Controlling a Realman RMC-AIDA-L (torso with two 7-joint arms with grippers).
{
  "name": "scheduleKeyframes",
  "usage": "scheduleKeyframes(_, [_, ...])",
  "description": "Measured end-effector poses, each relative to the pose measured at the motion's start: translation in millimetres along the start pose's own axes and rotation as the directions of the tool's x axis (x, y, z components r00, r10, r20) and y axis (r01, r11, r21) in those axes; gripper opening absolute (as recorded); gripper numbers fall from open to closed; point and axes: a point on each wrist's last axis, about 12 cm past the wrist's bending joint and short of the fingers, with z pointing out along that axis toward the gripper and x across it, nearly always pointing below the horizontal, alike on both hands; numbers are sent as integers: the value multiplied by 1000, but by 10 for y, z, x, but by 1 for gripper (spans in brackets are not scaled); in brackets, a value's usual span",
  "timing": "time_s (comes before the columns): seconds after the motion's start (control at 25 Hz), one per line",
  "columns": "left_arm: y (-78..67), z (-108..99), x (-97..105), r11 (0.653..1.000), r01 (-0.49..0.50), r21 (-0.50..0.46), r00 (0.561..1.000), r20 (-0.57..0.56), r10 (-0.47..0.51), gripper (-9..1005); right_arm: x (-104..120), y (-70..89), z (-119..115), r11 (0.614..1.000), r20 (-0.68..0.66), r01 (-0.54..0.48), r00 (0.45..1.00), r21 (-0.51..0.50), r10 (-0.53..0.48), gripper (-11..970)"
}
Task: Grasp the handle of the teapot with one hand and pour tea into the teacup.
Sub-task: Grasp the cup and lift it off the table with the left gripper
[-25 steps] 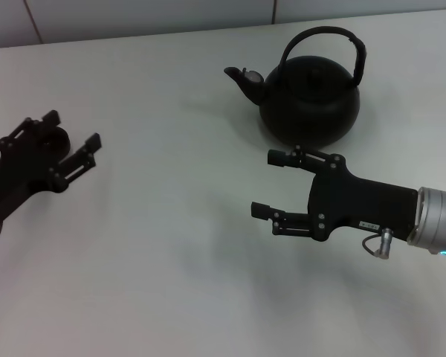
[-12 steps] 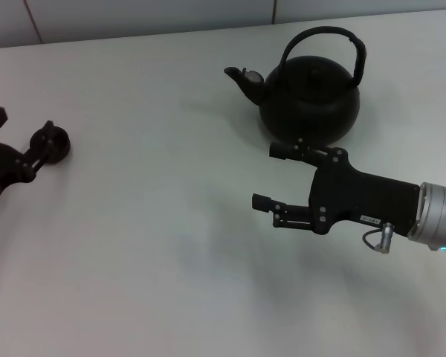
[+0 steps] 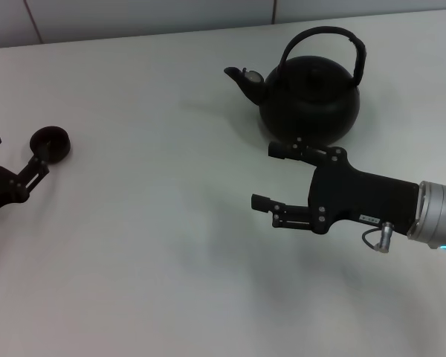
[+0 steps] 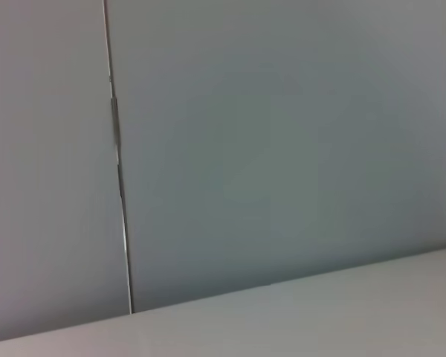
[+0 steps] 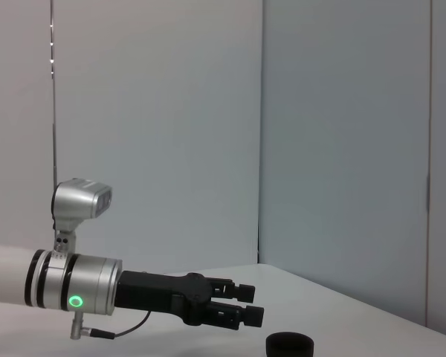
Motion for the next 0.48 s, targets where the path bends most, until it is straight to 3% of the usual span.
scheduleKeyframes(0.24, [9,101,26,999,-36,21,997,-71,38,801,-11,9,-1,1000,9,4,1000,-8,-4,827])
scheduleKeyframes(0.48, [-5,180,-11,998,-54,41,996,-73,56,801,-17,10,-5,1000,15,5,1000,-8,-5,827])
